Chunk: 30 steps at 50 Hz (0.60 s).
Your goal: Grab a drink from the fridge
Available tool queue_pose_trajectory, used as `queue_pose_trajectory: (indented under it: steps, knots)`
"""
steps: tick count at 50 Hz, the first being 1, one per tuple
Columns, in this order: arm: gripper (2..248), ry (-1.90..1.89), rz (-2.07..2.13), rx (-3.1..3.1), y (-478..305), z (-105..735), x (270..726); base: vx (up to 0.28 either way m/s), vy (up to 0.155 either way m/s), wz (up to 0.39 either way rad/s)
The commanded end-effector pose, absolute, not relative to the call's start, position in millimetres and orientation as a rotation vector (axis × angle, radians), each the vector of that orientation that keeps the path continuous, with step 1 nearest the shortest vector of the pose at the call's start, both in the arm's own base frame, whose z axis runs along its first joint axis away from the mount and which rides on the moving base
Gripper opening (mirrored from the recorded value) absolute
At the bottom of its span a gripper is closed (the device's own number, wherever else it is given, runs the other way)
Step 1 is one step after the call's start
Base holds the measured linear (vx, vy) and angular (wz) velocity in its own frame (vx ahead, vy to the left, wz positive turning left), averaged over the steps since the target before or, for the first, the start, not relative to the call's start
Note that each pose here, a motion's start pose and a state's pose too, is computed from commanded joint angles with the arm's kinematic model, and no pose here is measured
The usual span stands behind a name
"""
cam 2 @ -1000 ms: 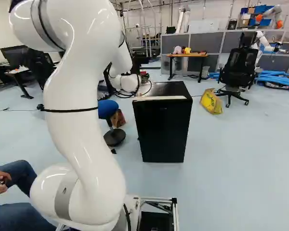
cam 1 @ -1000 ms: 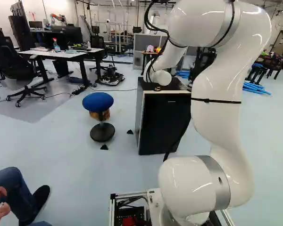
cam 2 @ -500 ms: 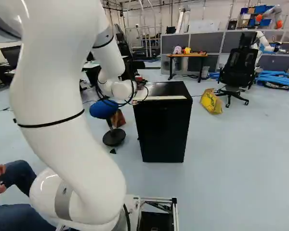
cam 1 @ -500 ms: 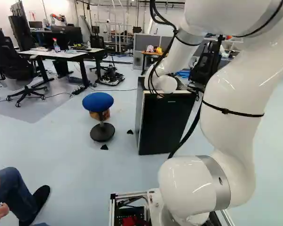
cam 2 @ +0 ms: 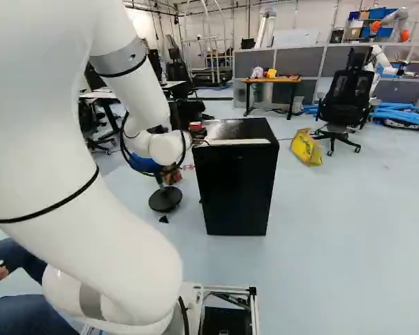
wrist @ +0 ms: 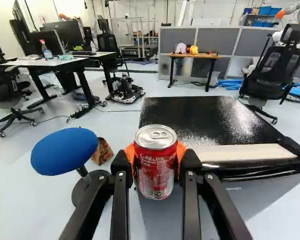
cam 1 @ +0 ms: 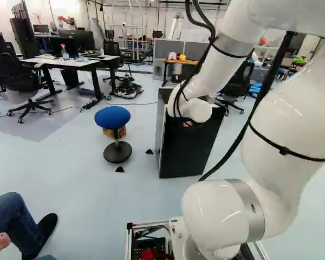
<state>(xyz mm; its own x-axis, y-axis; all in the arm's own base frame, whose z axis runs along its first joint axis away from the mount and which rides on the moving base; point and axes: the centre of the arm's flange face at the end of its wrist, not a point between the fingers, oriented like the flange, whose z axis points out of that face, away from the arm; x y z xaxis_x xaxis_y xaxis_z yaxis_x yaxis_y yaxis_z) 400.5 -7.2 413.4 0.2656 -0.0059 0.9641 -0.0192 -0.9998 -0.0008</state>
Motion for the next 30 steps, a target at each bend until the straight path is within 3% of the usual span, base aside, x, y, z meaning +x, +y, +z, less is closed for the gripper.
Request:
queue_pose_trajectory:
  steps: [30]
  knots:
    - [99, -0.01, 1.852, 2.532, -2, 387, 320, 0.0, 0.0, 0.0]
